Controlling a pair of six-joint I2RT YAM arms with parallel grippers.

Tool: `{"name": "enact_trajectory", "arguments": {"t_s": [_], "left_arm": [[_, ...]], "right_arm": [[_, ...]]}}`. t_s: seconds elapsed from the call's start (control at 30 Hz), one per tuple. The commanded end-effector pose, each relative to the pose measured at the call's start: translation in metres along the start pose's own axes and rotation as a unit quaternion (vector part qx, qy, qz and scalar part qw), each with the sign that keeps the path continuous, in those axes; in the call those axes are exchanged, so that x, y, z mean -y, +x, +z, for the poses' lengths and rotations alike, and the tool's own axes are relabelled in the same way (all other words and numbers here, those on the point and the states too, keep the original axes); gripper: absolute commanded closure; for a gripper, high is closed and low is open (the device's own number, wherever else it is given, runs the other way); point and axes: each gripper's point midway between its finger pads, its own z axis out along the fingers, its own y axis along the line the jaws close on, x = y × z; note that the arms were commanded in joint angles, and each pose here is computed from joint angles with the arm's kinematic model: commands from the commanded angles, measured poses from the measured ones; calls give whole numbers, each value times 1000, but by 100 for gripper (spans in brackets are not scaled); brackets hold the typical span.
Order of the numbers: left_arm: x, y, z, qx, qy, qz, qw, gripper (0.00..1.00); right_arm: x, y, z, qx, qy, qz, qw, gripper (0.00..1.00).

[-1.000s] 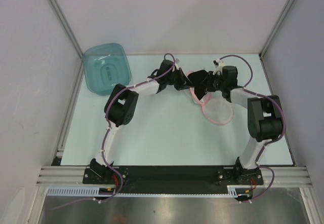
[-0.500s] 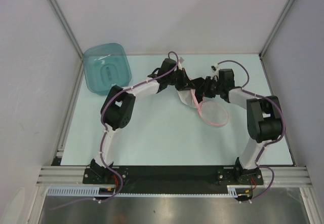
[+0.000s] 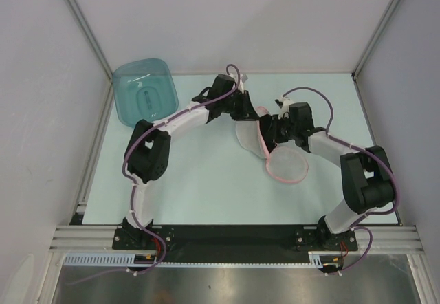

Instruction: Place the bra in the laundry bag and zip it closed

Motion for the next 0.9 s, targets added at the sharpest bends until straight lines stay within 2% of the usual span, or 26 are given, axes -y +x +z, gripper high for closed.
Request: {"name": "enact_trajectory", "arguments": {"t_s": [0.0, 0.1, 0.13, 0.23, 0.27, 0.37, 0.43, 0.5, 0.7, 0.87], "left_arm": [[6, -9, -28, 31, -14, 37, 999, 78], [1, 0, -37, 32, -29, 33, 999, 65], [6, -4, -46, 49, -30, 38, 998, 54], [-17, -2, -59, 92, -65, 29, 993, 46], [-24, -3, -68, 109, -82, 21, 990, 46], [-50, -14, -80, 141, -125, -11, 982, 57], [-66, -15, -74, 130, -136, -28, 982, 67], [-81, -8, -53, 96, -141, -43, 984, 74], [-119, 9, -15, 59, -166, -77, 981, 82], [-119, 20, 5, 35, -159, -75, 984, 83]], "right_arm": [[-7, -17, -11, 26, 5, -50, 998, 100], [-5, -16, -9, 3, 11, -37, 999, 100], [-6, -15, -8, -4, 12, -32, 999, 100], [-10, -15, -1, -23, 3, 10, 1000, 100], [-13, -16, 1, -24, -4, 21, 999, 100], [-14, -17, 7, -24, -6, 56, 998, 100], [-17, -19, 10, -24, -12, 72, 997, 100], [-19, -20, 11, -23, -20, 77, 997, 100], [-21, -22, 12, -24, -20, 91, 995, 100], [-24, -20, 15, -26, -29, 110, 993, 100]]}}
